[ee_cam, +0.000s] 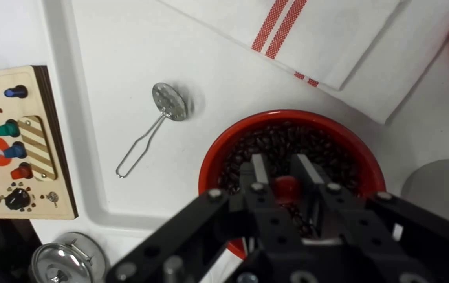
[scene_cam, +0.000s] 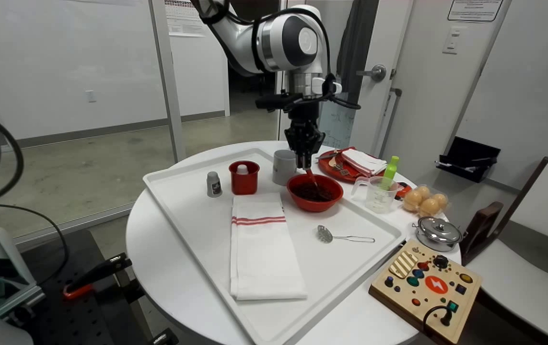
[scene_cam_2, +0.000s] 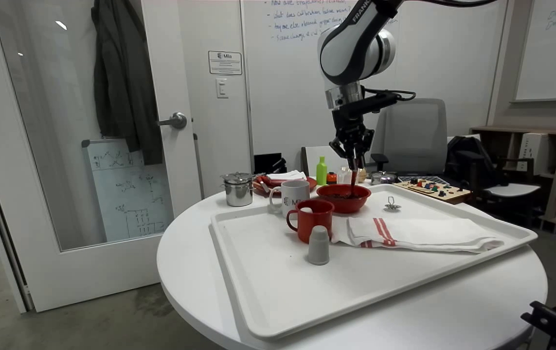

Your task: Put the salt and pepper shaker in the red mug and use the spoon to mix the contents of the red bowl

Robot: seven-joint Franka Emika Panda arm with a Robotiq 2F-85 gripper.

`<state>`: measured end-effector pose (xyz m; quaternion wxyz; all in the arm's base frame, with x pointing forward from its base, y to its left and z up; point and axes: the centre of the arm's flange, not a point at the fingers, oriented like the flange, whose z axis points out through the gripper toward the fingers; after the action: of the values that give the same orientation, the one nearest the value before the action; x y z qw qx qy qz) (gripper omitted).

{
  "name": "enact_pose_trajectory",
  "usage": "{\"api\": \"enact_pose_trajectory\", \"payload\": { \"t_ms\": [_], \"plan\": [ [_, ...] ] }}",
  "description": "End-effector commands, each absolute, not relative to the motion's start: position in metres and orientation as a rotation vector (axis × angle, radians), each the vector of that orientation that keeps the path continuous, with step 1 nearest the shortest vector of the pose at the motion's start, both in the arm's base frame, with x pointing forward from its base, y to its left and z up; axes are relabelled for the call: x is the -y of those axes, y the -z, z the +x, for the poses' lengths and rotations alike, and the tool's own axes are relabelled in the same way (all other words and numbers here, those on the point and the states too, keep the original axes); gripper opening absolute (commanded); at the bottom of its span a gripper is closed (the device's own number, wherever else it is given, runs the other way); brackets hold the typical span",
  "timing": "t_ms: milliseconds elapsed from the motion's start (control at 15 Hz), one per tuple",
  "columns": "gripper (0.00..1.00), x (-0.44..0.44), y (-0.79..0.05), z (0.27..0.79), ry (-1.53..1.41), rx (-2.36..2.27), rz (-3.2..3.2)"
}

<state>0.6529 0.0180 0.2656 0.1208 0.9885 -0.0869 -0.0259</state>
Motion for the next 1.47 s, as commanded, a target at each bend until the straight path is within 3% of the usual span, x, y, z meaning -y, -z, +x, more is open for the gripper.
{"api": "enact_pose_trajectory", "payload": {
  "t_ms": [0, 1400],
  "plan": [
    [0.11, -0.021, -0.27, 0.651, 0.074, 0.257, 2.905],
    [0.11, -0.068, -0.369, 0.651, -0.064, 0.164, 2.878]
  ]
}}
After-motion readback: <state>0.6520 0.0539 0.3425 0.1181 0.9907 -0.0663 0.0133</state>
